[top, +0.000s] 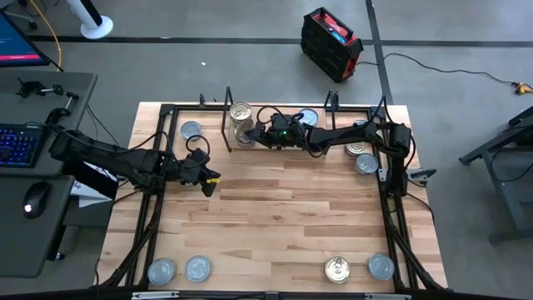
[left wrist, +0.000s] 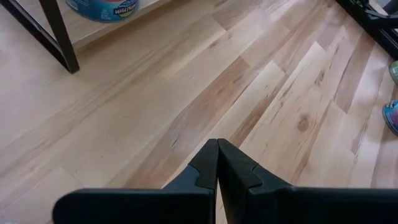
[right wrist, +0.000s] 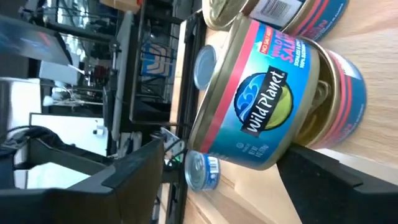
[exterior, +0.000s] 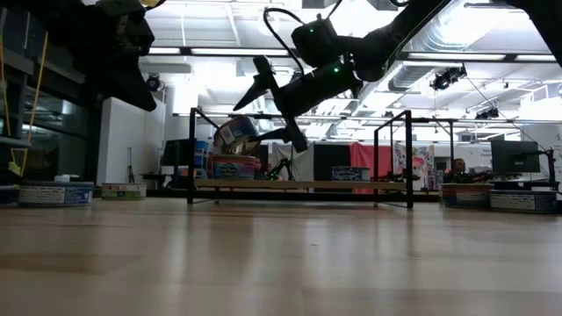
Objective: Stack canned seafood by type on shelf
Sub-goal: Stack the blue pink tuna can on top of the other blue pink tuna can on the shelf
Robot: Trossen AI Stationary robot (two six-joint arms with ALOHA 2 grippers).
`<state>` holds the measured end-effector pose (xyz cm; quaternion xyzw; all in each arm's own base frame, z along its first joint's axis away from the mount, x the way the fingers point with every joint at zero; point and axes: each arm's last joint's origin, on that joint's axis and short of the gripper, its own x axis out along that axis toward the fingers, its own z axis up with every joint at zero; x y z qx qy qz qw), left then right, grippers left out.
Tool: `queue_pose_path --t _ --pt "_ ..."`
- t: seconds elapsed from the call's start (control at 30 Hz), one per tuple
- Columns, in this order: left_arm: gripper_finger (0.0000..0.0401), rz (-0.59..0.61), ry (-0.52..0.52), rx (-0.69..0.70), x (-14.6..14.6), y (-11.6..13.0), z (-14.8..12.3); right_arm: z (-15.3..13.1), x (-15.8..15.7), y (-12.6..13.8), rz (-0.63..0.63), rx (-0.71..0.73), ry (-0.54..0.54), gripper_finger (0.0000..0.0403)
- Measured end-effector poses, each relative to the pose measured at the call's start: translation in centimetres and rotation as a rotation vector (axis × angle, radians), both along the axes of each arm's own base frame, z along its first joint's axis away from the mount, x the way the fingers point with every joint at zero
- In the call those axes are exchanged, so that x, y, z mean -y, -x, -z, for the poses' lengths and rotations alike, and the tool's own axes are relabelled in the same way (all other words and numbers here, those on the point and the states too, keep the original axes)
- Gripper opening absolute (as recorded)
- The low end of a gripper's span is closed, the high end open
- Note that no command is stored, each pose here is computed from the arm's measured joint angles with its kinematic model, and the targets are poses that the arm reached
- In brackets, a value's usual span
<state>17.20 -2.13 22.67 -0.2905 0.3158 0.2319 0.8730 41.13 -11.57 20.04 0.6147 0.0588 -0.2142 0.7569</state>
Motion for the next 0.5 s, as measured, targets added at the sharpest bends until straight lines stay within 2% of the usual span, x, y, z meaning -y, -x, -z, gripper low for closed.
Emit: queue_pose_path --t 0.2,0.5 --pt "0.0 0.002 -0.002 -0.001 0.0 0.0 0.0 -0.2 -0.2 -0.3 -0.033 -0.103 0.027 0.0295" --pt "0.0 0.0 0.0 -0.001 0.0 0.0 0.0 -4.7 0.1 -1.3 -0.073 -0.294 0.169 0.0295"
